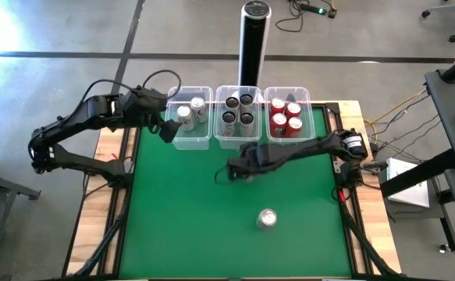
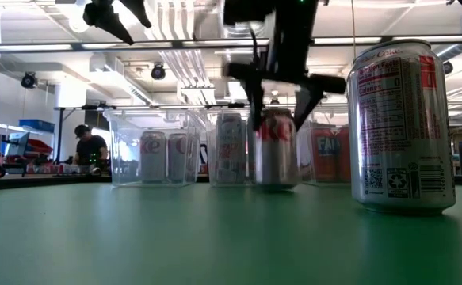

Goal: Sort soda cans
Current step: Put the silver soda can into the left transparent bin

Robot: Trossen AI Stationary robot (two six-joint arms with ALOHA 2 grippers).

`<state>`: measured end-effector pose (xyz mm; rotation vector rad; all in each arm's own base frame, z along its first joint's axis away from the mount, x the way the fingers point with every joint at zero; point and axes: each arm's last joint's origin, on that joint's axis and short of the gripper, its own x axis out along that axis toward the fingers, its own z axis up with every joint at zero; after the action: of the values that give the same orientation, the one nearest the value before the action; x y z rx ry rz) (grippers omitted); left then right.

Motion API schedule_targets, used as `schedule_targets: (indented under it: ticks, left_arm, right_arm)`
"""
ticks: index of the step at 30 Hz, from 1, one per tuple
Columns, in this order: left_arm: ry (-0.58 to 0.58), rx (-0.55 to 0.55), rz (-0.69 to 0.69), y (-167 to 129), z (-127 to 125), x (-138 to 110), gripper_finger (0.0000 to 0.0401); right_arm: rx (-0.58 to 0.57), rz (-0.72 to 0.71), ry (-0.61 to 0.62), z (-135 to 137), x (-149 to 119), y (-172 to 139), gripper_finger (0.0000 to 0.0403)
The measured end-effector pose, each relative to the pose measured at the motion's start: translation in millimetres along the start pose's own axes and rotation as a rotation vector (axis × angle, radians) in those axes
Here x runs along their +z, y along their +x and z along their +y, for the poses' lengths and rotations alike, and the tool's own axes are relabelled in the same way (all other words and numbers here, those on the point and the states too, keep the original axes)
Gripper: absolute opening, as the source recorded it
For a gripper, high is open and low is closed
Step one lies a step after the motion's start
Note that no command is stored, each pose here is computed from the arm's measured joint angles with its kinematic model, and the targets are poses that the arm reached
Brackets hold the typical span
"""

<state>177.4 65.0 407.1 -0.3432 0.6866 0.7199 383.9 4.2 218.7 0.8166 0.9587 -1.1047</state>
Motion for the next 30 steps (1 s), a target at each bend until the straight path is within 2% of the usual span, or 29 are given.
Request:
schedule_targets:
  ticks: [3, 6, 11, 19, 22, 26, 30]
  left_arm:
    - [0.062, -0.025, 0.008, -3.3, -3.8, -7.1, 0.0382]
    - [0.093, -0.064, -0.028, -4.5, -8.5, -11.7, 0.0382]
    - [0.135, -0.129, -0.077, 0.3, -18.4, -22.8, 0.0382]
    - [0.208, -0.121, -0.001, 21.6, -19.5, -53.6, 0.0382]
    - [0.217, -0.119, 0.021, 26.4, -17.5, -65.4, 0.0382]
    - [0.273, -0.131, 0.049, 32.2, -18.2, -81.8, 0.0382]
    - [0.344, -0.212, 0.066, 37.6, -23.4, -95.3, 0.0382]
  right_arm:
    - [0.094, 0.023, -0.098, 13.7, -11.1, -18.9, 0.0294]
    - [0.165, -0.027, -0.195, 27.1, -12.7, -24.9, 0.0294]
    - [0.243, -0.094, -0.395, 55.2, -14.2, -13.8, 0.0294]
    - [0.259, -0.107, -0.713, 94.2, -17.9, 7.2, 0.0300]
    - [0.271, -0.103, -0.762, 104.7, -17.2, 10.3, 0.0305]
    - [0.297, -0.101, -0.770, 113.5, -16.3, 11.0, 0.0316]
    - [0.301, -0.100, -0.786, 115.3, -15.2, 9.5, 0.0341]
